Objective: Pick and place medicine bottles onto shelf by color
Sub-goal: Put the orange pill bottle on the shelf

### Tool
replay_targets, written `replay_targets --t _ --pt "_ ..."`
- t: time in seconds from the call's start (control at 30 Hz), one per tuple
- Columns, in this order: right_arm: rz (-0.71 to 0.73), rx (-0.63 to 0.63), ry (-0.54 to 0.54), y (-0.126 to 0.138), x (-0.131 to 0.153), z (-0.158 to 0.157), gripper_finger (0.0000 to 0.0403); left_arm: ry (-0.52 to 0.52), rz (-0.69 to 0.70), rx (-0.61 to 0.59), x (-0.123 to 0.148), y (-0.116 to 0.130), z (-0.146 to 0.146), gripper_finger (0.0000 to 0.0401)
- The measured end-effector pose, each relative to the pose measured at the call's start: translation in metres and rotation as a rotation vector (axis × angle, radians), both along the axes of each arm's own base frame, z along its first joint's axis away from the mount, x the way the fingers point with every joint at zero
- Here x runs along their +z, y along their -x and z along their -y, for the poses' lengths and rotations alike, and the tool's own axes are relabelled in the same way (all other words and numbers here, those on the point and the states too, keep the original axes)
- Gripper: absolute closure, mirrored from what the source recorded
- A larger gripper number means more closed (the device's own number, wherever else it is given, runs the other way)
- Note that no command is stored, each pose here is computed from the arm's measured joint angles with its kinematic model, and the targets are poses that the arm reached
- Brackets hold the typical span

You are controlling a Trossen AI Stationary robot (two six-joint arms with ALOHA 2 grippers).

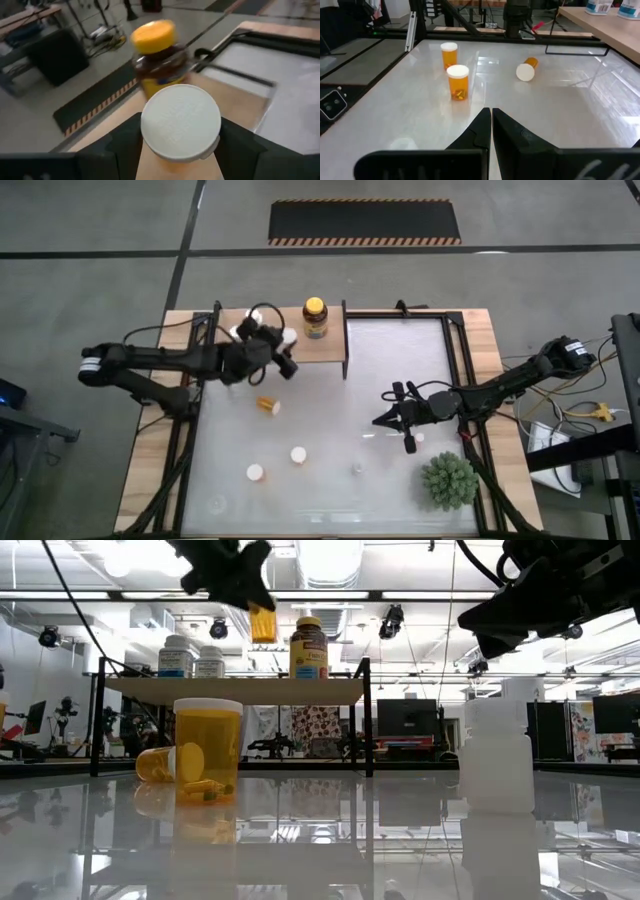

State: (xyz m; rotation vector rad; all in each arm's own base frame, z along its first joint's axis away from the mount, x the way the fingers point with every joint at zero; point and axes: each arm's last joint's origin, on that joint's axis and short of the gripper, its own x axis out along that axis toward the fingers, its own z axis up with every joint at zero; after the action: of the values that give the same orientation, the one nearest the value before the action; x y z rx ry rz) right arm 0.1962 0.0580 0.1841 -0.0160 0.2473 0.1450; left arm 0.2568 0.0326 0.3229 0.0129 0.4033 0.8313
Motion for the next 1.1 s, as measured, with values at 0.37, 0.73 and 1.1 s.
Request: replay_targets --t 0.37,0.73,1.1 --pt "-0.005 -0.005 -0.018 0.0 0.0 0.0 0.0394 0.045 -0.074 0.178 -0.016 0.002 -0.051 0.0208" --pt "0.001 -0.006 -0.025 0.0 0.001 0.0 0.0394 0.076 -0.062 0.24 -0.024 0.001 -0.064 0.0208" --pt "0.001 -0.005 -0.025 0.0 0.001 0.0 0.0394 0.08 -0.059 0.251 -0.029 -0.003 -0.067 0.0208"
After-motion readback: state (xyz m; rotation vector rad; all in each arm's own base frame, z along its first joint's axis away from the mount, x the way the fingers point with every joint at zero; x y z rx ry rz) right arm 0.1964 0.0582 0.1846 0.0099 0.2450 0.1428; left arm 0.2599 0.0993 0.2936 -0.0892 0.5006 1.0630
